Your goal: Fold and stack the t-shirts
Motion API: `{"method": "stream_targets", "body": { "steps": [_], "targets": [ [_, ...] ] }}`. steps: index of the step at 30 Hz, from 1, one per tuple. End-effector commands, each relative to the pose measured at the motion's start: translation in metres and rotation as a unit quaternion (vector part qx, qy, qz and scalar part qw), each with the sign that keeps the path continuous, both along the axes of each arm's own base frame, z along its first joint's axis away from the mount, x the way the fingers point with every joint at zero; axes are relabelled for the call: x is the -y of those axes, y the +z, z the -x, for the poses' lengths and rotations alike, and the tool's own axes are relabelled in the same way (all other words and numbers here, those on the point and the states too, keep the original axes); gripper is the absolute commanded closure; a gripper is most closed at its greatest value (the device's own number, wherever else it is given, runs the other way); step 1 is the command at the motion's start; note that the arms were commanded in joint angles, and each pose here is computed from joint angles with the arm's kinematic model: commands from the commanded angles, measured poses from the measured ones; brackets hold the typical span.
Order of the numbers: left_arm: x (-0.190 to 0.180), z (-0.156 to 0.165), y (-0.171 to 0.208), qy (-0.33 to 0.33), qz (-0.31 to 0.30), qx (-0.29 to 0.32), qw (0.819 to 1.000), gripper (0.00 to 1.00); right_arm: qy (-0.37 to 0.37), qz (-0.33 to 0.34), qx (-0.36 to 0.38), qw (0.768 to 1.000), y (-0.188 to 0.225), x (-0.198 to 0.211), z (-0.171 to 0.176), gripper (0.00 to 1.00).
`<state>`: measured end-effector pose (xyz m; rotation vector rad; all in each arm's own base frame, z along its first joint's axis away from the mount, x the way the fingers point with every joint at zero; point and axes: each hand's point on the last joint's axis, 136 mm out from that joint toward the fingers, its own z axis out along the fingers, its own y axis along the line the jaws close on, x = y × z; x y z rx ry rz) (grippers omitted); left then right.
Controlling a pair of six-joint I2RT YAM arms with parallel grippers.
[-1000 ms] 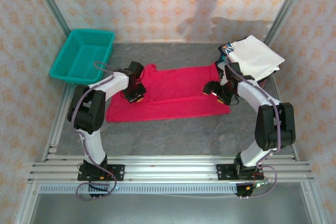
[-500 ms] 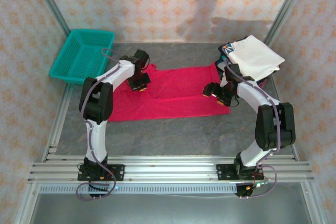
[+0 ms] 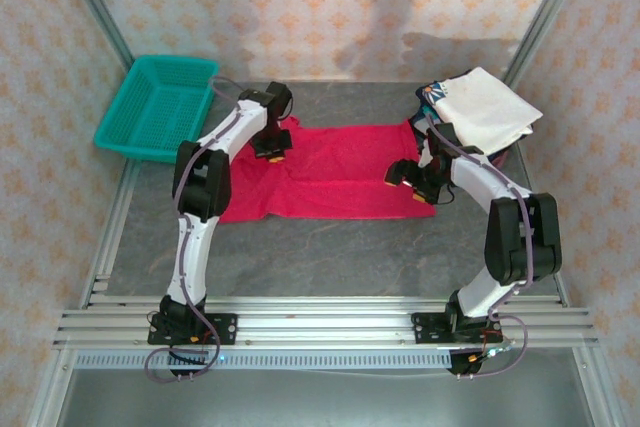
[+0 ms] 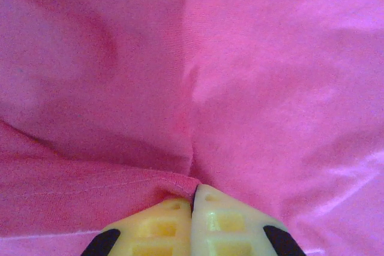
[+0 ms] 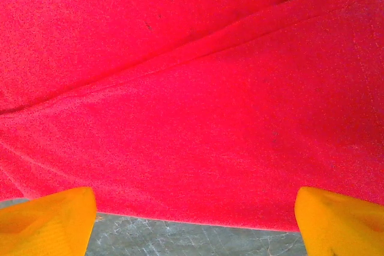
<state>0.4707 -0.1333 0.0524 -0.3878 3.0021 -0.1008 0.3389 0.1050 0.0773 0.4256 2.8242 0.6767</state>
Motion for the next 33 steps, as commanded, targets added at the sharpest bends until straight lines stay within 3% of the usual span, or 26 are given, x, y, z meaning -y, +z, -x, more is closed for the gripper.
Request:
{"method": "stream_targets", "body": {
  "steps": [1,3,6,11,16,20,25,27,33],
  "targets": [
    [-0.004,0.012,-0.002,-0.049,-0.039,-0.035,0.997,0.89,0.013,-0.001,-0.011,1.000,-0.004,-0.006,0.003,0.14],
    [-0.004,0.008,0.002,-0.053,-0.037,-0.023,0.998,0.77,0.015,-0.001,-0.014,1.000,-0.005,-0.007,0.003,0.14],
    [0.000,-0.005,0.029,-0.041,-0.026,0.028,0.998,0.50,0.013,-0.004,-0.016,1.000,-0.005,-0.010,0.001,0.14],
    [0.011,-0.026,0.092,-0.018,0.018,0.138,0.990,0.29,0.007,-0.012,-0.018,1.000,-0.004,-0.014,-0.002,0.14],
    [-0.020,0.001,0.111,0.042,-0.014,0.138,0.990,0.22,0.007,-0.012,-0.016,1.000,-0.003,-0.014,-0.006,0.14],
    [-0.053,0.039,0.082,0.118,-0.011,0.090,0.989,0.26,0.003,-0.012,-0.014,1.000,-0.003,-0.014,-0.007,0.14],
    [-0.075,0.064,0.046,0.174,0.014,0.059,0.983,0.73,0.003,-0.014,-0.014,1.000,-0.001,-0.015,-0.007,0.14],
    [-0.076,0.060,0.038,0.175,0.013,0.057,0.983,0.83,0.003,-0.015,-0.012,1.000,0.000,-0.015,-0.007,0.14],
    [-0.075,0.031,0.012,0.172,0.005,0.045,0.984,0.88,0.005,-0.016,-0.017,1.000,-0.001,-0.016,-0.007,0.14]
  ]
}}
